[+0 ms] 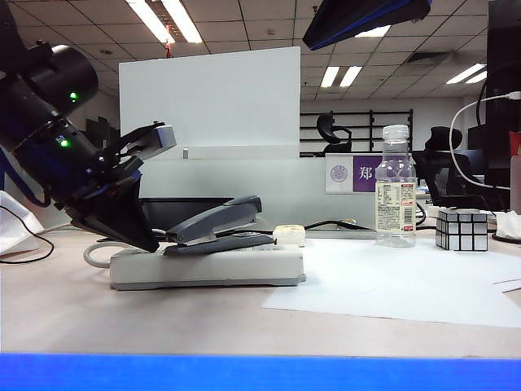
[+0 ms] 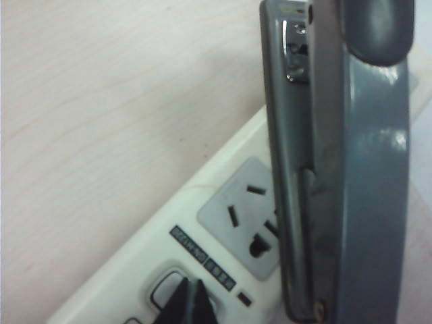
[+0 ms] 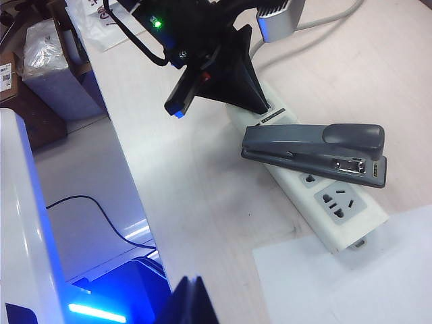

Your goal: Press the button on the power strip.

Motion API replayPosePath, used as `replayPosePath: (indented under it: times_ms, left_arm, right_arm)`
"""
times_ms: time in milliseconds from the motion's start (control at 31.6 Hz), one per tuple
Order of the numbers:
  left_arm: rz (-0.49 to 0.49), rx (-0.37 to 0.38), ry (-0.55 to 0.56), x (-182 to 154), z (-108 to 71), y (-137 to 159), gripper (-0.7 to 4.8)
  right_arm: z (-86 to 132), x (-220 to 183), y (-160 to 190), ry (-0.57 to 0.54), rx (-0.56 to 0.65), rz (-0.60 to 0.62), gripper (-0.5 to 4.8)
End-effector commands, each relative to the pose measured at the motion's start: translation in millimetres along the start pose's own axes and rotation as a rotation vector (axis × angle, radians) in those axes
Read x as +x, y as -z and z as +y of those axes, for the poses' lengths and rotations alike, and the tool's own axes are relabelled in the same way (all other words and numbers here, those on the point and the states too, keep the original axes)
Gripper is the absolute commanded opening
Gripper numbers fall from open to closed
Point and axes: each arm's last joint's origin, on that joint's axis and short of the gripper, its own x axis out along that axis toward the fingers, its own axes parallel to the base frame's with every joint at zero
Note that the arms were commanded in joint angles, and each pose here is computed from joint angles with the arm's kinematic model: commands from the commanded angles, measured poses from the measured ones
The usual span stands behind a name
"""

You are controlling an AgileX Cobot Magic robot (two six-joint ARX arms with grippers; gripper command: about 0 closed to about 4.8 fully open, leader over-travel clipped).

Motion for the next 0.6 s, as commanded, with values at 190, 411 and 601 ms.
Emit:
replayPosePath:
  times_ms: [190, 411, 601]
  left_arm:
    - [-0.022, 0.011, -0.027, -12, -4.7, -7, -0.05]
    - [-0.093, 0.037, -0.049, -29, -9.5, -17, -0.05]
    - [-0.136, 0.038, -0.059, -39, -12.7, -23, -0.05]
  right_arm:
    - [1, -1, -2, -0.003, -0.011, -0.016, 0.00]
    - [1, -1, -2, -0.003, -0.011, -0.017, 0.00]
    - [1, -1, -2, -0.003, -0.010, -0.017, 0.00]
